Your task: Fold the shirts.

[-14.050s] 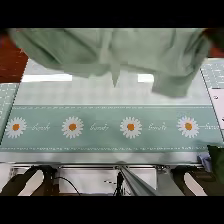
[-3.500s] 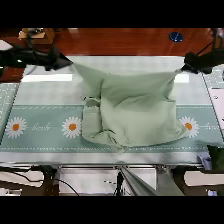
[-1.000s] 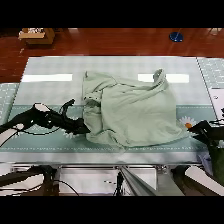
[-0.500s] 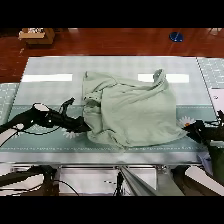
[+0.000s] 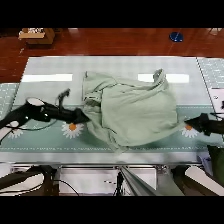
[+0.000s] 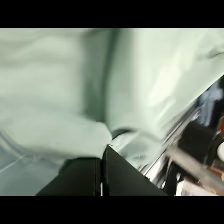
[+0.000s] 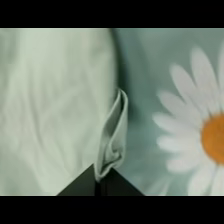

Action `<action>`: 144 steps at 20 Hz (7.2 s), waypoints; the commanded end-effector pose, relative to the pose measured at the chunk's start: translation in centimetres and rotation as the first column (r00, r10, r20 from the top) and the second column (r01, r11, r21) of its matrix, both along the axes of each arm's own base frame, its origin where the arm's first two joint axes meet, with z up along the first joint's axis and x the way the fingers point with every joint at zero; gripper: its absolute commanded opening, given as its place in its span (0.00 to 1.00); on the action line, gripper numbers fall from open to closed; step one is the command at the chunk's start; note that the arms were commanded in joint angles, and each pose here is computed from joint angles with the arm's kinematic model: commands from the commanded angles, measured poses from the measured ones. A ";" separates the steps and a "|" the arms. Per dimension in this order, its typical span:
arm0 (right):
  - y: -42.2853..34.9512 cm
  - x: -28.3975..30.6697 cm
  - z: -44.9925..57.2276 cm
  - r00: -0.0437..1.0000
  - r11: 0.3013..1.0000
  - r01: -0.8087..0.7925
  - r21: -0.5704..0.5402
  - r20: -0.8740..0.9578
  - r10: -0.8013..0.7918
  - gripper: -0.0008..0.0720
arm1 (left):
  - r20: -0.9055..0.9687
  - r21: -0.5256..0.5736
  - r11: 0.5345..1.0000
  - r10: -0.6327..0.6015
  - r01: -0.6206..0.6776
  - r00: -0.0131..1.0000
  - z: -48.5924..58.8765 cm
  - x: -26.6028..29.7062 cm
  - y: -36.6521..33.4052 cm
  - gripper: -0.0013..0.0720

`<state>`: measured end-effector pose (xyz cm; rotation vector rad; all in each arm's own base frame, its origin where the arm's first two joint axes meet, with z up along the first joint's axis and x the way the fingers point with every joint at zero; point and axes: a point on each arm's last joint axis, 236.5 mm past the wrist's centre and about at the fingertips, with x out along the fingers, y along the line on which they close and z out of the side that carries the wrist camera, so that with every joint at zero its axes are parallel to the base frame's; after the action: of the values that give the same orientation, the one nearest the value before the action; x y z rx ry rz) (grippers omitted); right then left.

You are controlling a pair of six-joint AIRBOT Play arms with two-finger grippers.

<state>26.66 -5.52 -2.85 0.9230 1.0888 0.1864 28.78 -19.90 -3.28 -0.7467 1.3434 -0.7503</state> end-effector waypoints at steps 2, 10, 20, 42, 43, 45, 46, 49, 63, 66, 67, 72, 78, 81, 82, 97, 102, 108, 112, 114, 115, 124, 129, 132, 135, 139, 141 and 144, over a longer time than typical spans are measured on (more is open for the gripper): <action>-3.2 7.3 13.3 0.901 0.980 0.158 -0.123 0.424 -0.092 0.05 | 0.441 -0.092 0.994 0.097 -0.062 0.892 16.9 6.8 2.4 0.04; 5.2 7.5 42.9 0.517 0.874 0.276 -0.400 0.828 0.216 0.05 | 0.969 -0.067 0.991 0.093 -0.118 0.229 50.2 2.1 4.9 0.04; 9.1 -8.9 57.8 0.381 0.614 0.615 -0.495 0.868 0.318 0.05 | 0.995 -0.045 0.937 0.011 -0.347 -0.098 60.6 -14.7 5.3 0.04; 5.0 -1.2 20.8 0.971 0.819 -0.169 -0.548 0.050 0.233 0.04 | 0.564 0.346 0.916 -0.029 -0.204 0.826 25.6 -1.4 10.2 0.04; 5.3 1.4 20.7 0.969 0.848 -0.150 -0.508 0.095 0.228 0.04 | 0.570 0.312 0.925 0.001 -0.218 0.822 25.3 0.8 10.2 0.04; 5.6 7.1 20.9 0.959 0.907 -0.072 -0.415 0.220 0.177 0.04 | 0.560 0.247 0.936 0.074 -0.251 0.826 23.9 5.3 10.4 0.04; 5.3 9.6 21.0 0.952 0.925 -0.025 -0.379 0.273 0.137 0.04 | 0.538 0.225 0.936 0.111 -0.269 0.836 22.7 7.3 10.7 0.04; 3.8 14.9 19.4 0.945 0.953 0.072 -0.293 0.326 0.029 0.04 | 0.435 0.184 0.940 0.184 -0.287 0.881 17.9 11.6 11.1 0.04; 1.6 28.9 10.7 0.862 0.867 0.317 -0.385 0.499 -0.094 0.04 | 0.541 0.086 0.880 0.353 -0.468 0.763 8.1 24.6 13.7 0.04; 1.1 29.3 9.8 0.861 0.858 0.329 -0.393 0.497 -0.102 0.04 | 0.602 0.123 0.859 0.333 -0.497 0.725 7.3 26.1 13.1 0.04; 1.0 29.4 9.3 0.865 0.858 0.329 -0.394 0.491 -0.106 0.04 | 0.617 0.130 0.849 0.335 -0.513 0.712 7.2 26.6 12.8 0.04; 2.7 28.4 6.3 0.916 0.891 0.229 -0.392 0.395 -0.062 0.04 | 0.658 0.175 0.862 0.257 -0.476 0.708 6.5 26.7 11.4 0.04; 3.4 21.2 4.4 0.983 0.889 -0.053 -0.455 0.132 0.126 0.04 | 0.478 0.135 0.978 0.078 -0.161 0.875 7.0 19.2 10.8 0.04; 2.0 17.7 4.1 0.983 0.840 -0.151 -0.520 0.007 0.181 0.04 | 0.252 0.170 0.985 -0.008 -0.036 0.968 4.9 13.6 13.2 0.04; 1.9 16.8 3.7 0.980 0.830 -0.184 -0.526 -0.033 0.196 0.04 | 0.166 0.201 0.980 -0.027 -0.007 0.986 3.8 11.9 14.1 0.04; -1.9 11.4 1.1 0.862 0.603 -0.507 -0.617 -0.379 0.337 0.49 | -0.149 0.243 0.957 -0.121 0.155 0.981 0.0 6.2 14.9 0.39; -2.9 3.5 3.1 0.852 0.725 -0.477 -0.497 -0.463 0.243 0.61 | -0.215 0.288 0.957 0.114 -0.049 0.970 1.1 0.4 18.8 0.39; 0.8 -0.3 1.4 0.921 0.874 -0.337 -0.350 -0.315 0.229 0.69 | -0.326 0.247 0.963 0.191 -0.111 0.926 -1.9 -10.0 15.2 0.86; 2.1 -1.0 1.0 0.939 0.895 -0.299 -0.331 -0.269 0.214 0.69 | -0.355 0.245 0.962 0.203 -0.119 0.913 -3.3 -11.7 14.2 0.85; 2.4 -1.2 1.0 0.939 0.898 -0.298 -0.323 -0.267 0.215 0.69 | -0.344 0.257 0.958 0.210 -0.123 0.915 -3.8 -11.5 14.1 0.85; 2.4 -1.2 1.0 0.939 0.899 -0.298 -0.320 -0.266 0.216 0.69 | -0.336 0.267 0.956 0.209 -0.120 0.918 -4.1 -11.4 14.0 0.85; 1.4 -2.0 0.5 0.928 0.885 -0.309 -0.348 -0.312 0.202 0.69 | -0.250 0.285 0.956 0.142 -0.067 0.958 -6.8 -8.6 8.6 0.85; 1.5 -2.5 0.5 0.924 0.892 -0.302 -0.336 -0.335 0.186 0.69 | -0.321 0.270 0.963 0.081 0.009 0.944 -8.9 -9.8 5.5 0.56; 1.6 -3.7 0.4 0.902 0.886 -0.337 -0.318 -0.379 0.207 0.69 | -0.324 0.255 0.965 0.031 0.056 0.946 -9.2 -10.4 5.4 0.05; -1.8 -6.2 -0.3 0.867 0.854 -0.356 -0.379 -0.474 0.151 0.69 | -0.343 0.248 0.967 0.032 0.058 0.939 -9.0 -10.7 6.0 0.05; -2.9 -4.1 1.0 0.945 0.970 -0.028 -0.243 -0.323 -0.054 0.68 | -0.325 0.209 0.976 0.012 0.060 0.946 -8.3 -10.7 7.0 0.05; -2.9 -4.2 0.6 0.947 0.970 -0.028 -0.240 -0.316 -0.051 0.68 | -0.317 0.205 0.978 0.038 0.029 0.948 -8.2 -10.2 7.7 0.05; -2.5 -5.2 -1.6 0.937 0.971 -0.017 -0.237 -0.344 -0.068 0.69 | -0.311 0.203 0.979 0.073 -0.008 0.948 -8.2 -9.7 8.6 0.05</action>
<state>21.64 -8.15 -3.31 0.7225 1.4168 -0.1198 18.64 -11.95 -11.72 -0.7252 1.6850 -0.4664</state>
